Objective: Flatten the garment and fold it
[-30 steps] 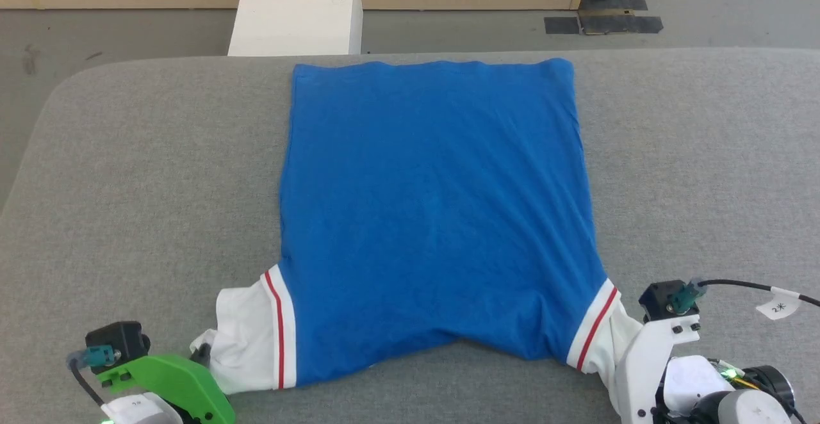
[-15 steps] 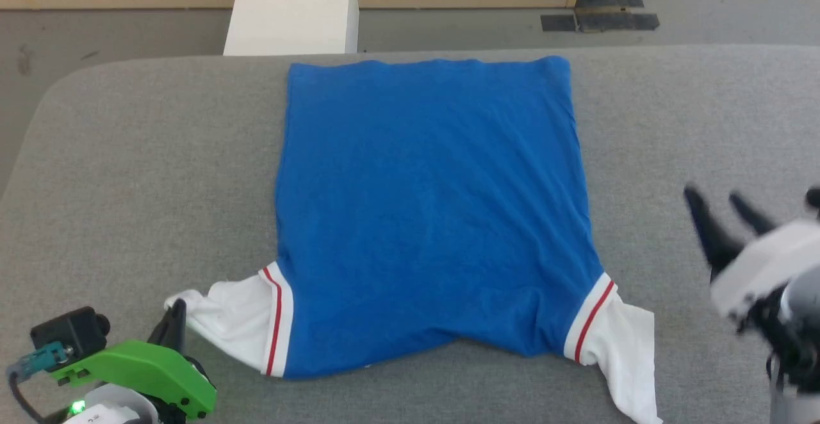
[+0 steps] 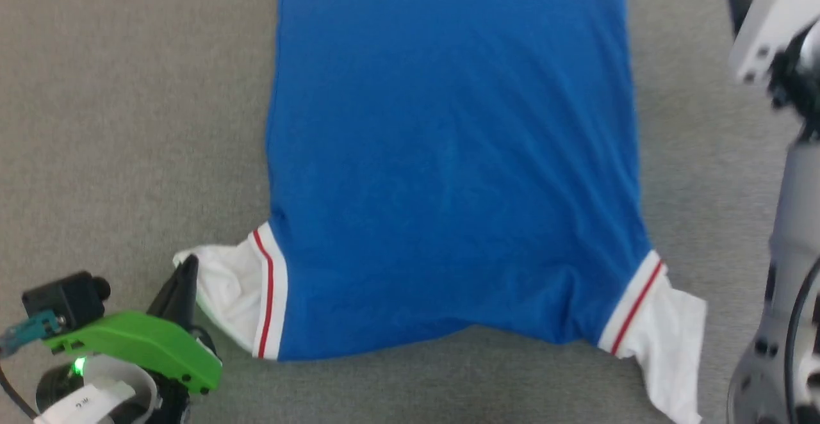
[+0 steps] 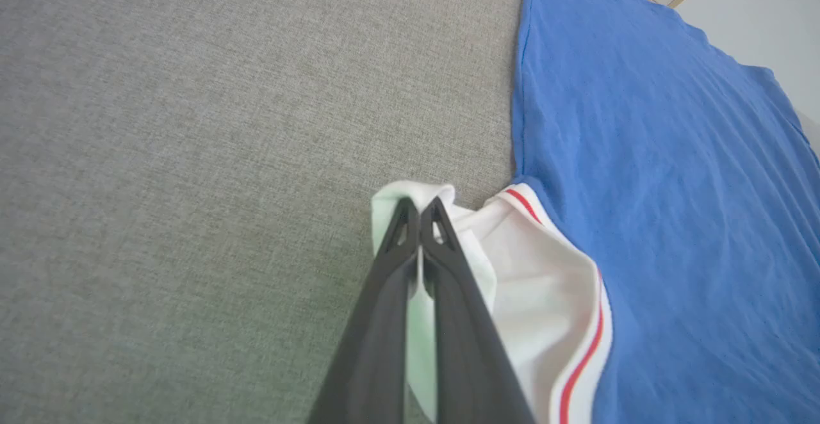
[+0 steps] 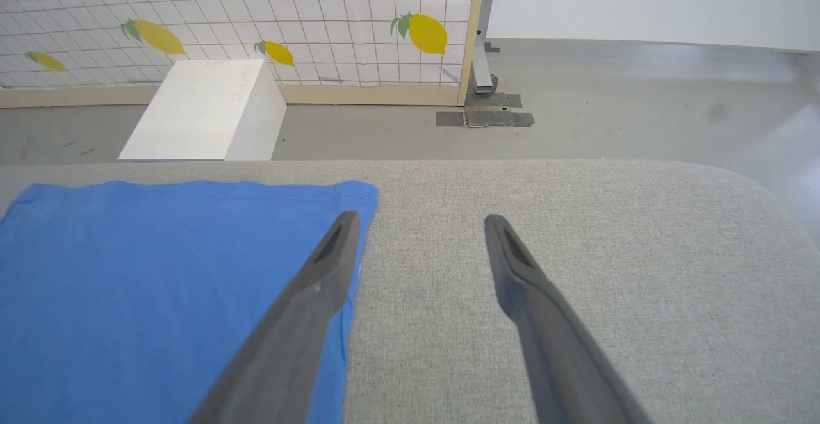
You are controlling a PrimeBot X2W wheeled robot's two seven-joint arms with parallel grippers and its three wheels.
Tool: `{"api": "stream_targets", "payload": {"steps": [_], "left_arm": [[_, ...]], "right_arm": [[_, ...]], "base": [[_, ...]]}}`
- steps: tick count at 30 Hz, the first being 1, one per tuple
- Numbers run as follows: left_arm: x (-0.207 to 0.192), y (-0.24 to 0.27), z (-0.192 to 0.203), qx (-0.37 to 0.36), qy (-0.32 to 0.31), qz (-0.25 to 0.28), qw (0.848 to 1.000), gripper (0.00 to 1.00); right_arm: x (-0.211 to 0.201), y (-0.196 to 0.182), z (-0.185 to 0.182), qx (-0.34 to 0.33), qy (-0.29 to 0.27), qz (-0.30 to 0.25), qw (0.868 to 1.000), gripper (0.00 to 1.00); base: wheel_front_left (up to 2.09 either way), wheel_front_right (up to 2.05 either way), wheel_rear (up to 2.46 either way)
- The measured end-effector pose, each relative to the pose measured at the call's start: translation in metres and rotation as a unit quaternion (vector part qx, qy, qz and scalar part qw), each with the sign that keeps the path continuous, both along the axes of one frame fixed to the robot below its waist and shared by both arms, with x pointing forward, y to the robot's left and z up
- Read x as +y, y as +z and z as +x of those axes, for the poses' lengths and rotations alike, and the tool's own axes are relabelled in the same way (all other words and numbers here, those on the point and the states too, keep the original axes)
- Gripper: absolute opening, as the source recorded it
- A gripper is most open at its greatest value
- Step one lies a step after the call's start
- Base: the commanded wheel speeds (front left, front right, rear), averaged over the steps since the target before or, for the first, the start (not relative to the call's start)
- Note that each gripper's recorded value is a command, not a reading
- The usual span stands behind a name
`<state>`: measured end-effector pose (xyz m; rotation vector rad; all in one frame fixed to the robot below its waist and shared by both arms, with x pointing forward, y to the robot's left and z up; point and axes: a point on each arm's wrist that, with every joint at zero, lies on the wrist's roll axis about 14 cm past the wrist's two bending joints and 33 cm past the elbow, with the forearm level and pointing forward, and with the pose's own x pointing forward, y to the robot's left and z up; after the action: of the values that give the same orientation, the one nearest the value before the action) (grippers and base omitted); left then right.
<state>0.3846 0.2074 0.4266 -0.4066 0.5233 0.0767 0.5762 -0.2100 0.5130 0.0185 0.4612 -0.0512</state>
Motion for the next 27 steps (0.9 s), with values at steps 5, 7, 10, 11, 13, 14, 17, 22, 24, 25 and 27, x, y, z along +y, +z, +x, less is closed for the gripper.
{"api": "stream_targets", "payload": {"steps": [5,7,10,11,13,14,17,22,24,25,27], "left_arm": [[0.005,-0.017,0.01,0.016,0.0,0.002,1.0,0.0],[0.01,-0.025,0.01,0.026,0.005,0.005,1.0,0.0],[0.016,-0.037,0.007,0.044,0.013,0.01,0.999,0.0],[0.018,-0.041,0.006,0.048,0.016,0.01,0.999,0.0],[0.021,-0.046,0.006,0.053,0.019,0.013,0.998,0.0],[0.022,-0.048,0.006,0.054,0.021,0.013,0.998,0.0],[0.026,-0.055,0.005,0.062,0.028,0.016,0.998,0.0],[0.028,-0.059,0.005,0.063,0.025,0.017,0.998,0.0],[0.028,-0.058,0.005,0.061,0.022,0.017,0.998,0.0],[0.028,-0.058,0.005,0.06,0.022,0.017,0.998,0.0],[0.028,-0.055,0.005,0.057,0.02,0.016,0.998,0.0]], "right_arm": [[0.009,-0.039,0.034,0.089,0.0,-0.049,0.995,1.0],[0.016,-0.062,0.042,0.133,0.005,-0.064,0.989,1.0],[0.029,-0.098,0.046,0.192,0.017,-0.078,0.978,1.0],[0.034,-0.11,0.047,0.209,0.021,-0.077,0.975,1.0],[0.042,-0.132,0.045,0.242,0.03,-0.077,0.967,1.0],[0.047,-0.143,0.043,0.259,0.034,-0.075,0.962,1.0],[0.056,-0.156,0.051,0.271,0.04,-0.066,0.96,0.45],[0.07,-0.155,0.061,0.252,0.054,-0.046,0.965,0.0],[0.075,-0.147,0.062,0.229,0.064,-0.037,0.971,0.0],[0.075,-0.143,0.062,0.217,0.067,-0.034,0.973,0.0],[0.071,-0.128,0.061,0.187,0.072,-0.035,0.979,0.0]], "base": [[0.0,0.0,0.0],[0.0,0.0,0.0],[0.0,0.0,0.0],[0.0,0.0,0.0],[0.0,0.0,0.0],[0.0,0.0,0.0],[0.0,0.0,0.0],[0.0,0.0,0.0],[0.0,0.0,0.0],[0.0,0.0,0.0],[0.0,0.0,0.0]]}}
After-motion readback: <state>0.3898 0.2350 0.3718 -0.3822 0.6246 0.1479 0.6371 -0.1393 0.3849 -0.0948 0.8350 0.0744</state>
